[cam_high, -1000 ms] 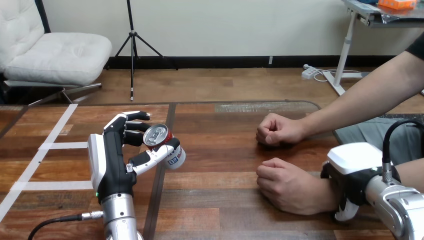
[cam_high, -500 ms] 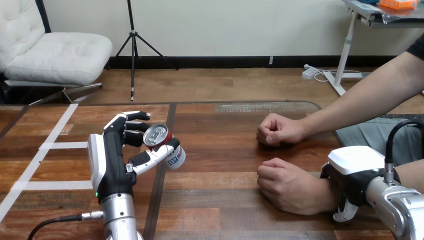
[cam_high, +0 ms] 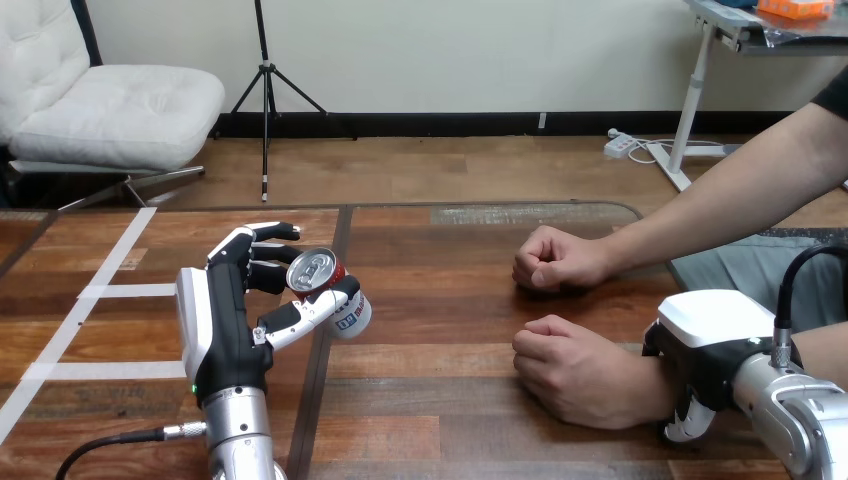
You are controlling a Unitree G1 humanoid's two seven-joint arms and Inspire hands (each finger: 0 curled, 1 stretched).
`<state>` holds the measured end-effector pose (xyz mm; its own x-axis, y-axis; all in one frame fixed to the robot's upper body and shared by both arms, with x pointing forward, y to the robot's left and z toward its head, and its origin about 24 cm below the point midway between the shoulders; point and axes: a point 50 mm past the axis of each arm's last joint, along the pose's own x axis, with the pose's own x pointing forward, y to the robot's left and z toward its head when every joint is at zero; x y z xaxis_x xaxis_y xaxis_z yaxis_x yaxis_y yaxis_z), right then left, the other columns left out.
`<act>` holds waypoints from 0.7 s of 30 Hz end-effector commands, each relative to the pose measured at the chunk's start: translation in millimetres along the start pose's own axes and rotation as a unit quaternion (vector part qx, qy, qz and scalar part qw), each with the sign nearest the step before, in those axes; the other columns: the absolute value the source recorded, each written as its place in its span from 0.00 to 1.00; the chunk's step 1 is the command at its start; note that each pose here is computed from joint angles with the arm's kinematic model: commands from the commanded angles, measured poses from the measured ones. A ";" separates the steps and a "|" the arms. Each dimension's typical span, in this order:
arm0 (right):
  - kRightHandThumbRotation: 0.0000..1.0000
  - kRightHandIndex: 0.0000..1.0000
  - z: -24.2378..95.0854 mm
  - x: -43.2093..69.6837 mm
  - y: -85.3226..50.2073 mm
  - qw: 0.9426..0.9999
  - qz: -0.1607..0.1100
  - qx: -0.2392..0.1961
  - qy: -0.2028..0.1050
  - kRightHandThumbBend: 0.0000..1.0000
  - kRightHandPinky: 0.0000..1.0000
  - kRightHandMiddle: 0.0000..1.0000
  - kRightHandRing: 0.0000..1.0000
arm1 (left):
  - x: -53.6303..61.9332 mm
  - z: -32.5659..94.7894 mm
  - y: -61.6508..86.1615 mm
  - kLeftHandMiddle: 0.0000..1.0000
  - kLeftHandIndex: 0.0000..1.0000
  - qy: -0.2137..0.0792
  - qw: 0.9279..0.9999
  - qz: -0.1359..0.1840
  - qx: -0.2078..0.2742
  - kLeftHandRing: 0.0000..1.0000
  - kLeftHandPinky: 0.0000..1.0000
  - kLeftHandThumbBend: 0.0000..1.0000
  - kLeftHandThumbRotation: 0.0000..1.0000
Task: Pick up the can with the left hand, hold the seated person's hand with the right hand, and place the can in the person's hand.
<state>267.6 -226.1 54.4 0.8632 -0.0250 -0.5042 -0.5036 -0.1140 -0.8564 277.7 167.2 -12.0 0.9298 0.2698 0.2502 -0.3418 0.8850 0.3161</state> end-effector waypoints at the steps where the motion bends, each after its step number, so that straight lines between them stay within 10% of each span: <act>1: 0.03 0.65 -1.1 1.8 25.9 0.999 0.043 0.015 0.002 0.89 0.18 0.42 0.30 | 22.7 22.8 2.5 0.47 0.58 -0.058 0.998 0.015 -0.018 0.45 0.48 0.71 0.00; 21: 0.00 0.49 -1.2 0.7 24.4 0.999 -0.002 0.030 -0.013 0.87 0.17 0.38 0.27 | 23.8 22.7 3.8 0.47 0.57 -0.059 0.998 0.014 -0.019 0.45 0.47 0.72 0.00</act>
<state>263.6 -228.3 49.0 0.8880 -0.0087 -0.4598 -0.4590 -0.0765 -0.8851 277.8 168.0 -11.9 0.9304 0.2684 0.2495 -0.3405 0.8850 0.3176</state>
